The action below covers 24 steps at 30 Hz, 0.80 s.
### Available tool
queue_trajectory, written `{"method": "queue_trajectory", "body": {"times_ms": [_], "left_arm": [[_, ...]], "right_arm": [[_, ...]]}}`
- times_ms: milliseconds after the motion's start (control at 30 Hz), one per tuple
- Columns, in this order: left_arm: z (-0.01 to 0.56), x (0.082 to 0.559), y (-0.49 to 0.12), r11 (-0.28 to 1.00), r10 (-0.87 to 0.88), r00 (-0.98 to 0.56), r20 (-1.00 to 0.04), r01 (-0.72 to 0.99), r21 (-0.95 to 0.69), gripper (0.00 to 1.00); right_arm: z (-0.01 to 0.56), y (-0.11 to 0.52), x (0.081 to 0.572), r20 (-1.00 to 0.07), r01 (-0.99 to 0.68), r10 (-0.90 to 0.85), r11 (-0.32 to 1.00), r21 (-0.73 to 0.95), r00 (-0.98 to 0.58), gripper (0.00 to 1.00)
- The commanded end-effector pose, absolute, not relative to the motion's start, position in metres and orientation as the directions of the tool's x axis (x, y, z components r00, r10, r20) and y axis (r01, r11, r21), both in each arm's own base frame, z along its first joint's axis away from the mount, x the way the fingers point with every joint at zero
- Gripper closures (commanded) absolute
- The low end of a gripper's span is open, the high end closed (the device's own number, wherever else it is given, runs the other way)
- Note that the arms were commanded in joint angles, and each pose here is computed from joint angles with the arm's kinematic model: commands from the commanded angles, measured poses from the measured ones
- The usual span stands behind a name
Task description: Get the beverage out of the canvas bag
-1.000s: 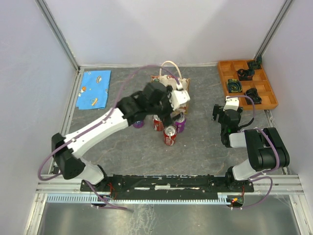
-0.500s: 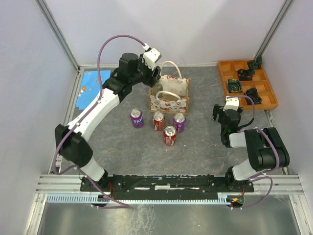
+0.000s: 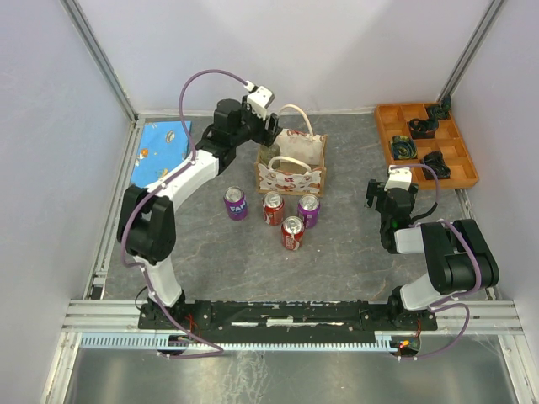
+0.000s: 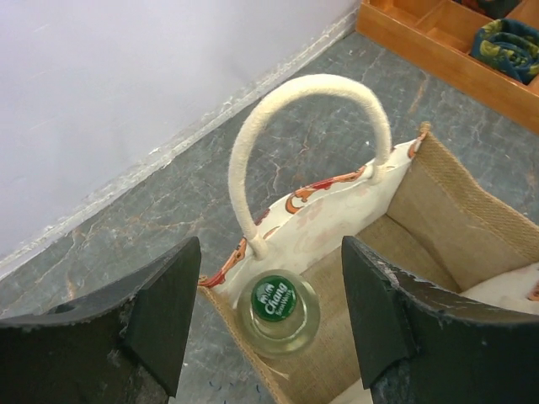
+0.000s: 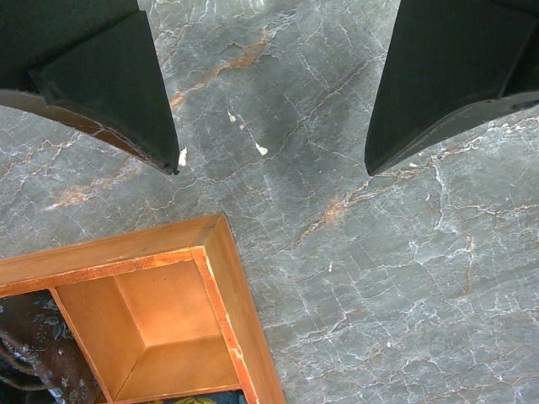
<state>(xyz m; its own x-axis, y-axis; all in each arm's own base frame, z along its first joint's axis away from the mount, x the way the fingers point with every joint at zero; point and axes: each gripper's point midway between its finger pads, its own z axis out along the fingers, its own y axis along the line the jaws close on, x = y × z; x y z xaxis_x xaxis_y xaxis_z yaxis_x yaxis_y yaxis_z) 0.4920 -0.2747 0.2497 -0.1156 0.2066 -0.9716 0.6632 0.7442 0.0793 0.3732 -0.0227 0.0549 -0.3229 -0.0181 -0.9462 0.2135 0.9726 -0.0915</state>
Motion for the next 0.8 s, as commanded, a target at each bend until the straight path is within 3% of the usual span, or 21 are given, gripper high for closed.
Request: {"method": "queue_trajectory", "body": {"times_ms": [0,767], "left_arm": [[0.262,0.511,-0.279,0.748,0.097,-0.022,-0.995,0.661,0.059,0.27],[0.188,0.515,-0.29,0.713,0.157,-0.156,-0.975,0.701,0.003,0.36]], "right_arm": [[0.073,-0.024,0.382,-0.965,0.23,-0.007,0.971,-0.069,-0.263,0.01],[0.072,-0.024,0.382,-0.964,0.23,-0.007,0.971,-0.07,-0.264,0.01]]}}
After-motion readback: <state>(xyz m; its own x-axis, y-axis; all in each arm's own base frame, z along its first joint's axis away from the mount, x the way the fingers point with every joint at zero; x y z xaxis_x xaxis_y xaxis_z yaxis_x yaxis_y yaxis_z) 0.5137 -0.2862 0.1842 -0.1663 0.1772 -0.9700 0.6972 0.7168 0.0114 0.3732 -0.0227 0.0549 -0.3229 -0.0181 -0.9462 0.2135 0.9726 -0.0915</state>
